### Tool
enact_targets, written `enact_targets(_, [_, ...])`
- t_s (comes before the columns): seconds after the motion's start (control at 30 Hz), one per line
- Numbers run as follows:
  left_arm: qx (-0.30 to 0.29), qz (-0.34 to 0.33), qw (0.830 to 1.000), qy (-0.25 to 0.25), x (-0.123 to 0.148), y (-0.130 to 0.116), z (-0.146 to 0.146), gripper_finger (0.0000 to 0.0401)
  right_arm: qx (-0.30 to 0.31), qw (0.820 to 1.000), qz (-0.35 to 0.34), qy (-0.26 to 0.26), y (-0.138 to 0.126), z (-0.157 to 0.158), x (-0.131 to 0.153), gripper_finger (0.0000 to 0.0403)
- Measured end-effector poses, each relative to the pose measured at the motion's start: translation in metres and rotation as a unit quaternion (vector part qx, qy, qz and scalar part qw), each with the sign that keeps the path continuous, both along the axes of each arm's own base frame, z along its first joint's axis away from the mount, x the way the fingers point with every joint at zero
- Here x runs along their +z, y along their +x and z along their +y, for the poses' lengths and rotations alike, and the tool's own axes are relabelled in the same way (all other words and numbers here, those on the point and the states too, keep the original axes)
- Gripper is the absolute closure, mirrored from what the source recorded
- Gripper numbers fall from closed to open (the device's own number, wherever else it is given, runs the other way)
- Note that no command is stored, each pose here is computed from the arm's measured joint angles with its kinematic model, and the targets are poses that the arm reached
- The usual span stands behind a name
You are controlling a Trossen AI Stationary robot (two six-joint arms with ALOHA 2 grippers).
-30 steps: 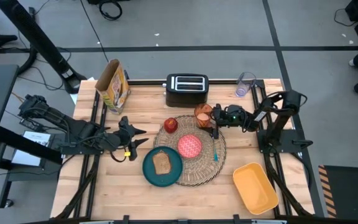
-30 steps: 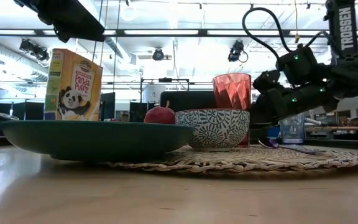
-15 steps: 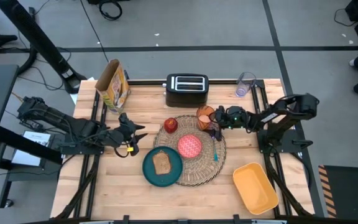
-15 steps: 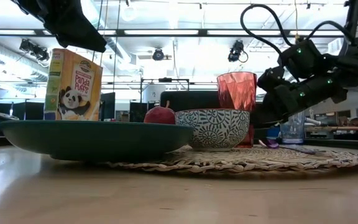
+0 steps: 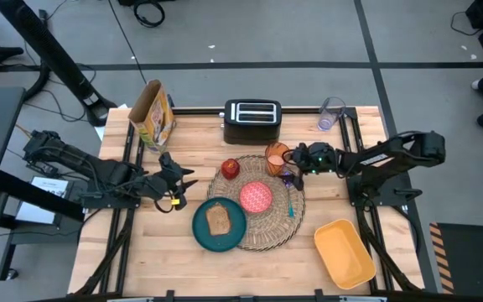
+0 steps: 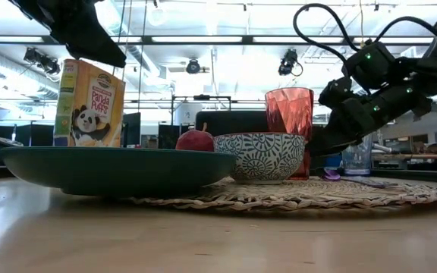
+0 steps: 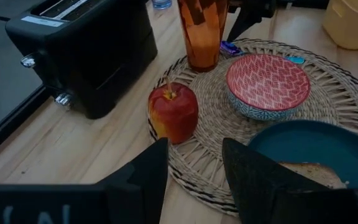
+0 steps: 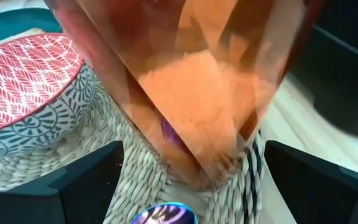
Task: Arrange a breakfast setting
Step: Pour the cereal from the yellow cereal box into the red bowl
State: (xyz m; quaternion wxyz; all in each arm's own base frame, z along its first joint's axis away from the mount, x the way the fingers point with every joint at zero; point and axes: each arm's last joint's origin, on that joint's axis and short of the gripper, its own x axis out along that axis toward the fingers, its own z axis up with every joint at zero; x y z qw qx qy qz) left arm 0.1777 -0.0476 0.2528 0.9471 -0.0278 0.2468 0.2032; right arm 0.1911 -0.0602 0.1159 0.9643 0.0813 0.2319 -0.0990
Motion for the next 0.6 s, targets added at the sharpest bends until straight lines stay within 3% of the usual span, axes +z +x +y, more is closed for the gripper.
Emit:
enact_targets(0.43, [0.029,-0.003,0.999,-0.012,0.007,-0.017,0.014,0.0241,-0.006,0.998,0.056,0.025,-0.009,0.004,0.015,0.0004])
enact_targets(0.6, [0.050,-0.029,0.998,-0.005,0.035,-0.018,0.026,0.0241,-0.010,0.994,0.107,0.029,-0.009,0.007,0.038,0.0006])
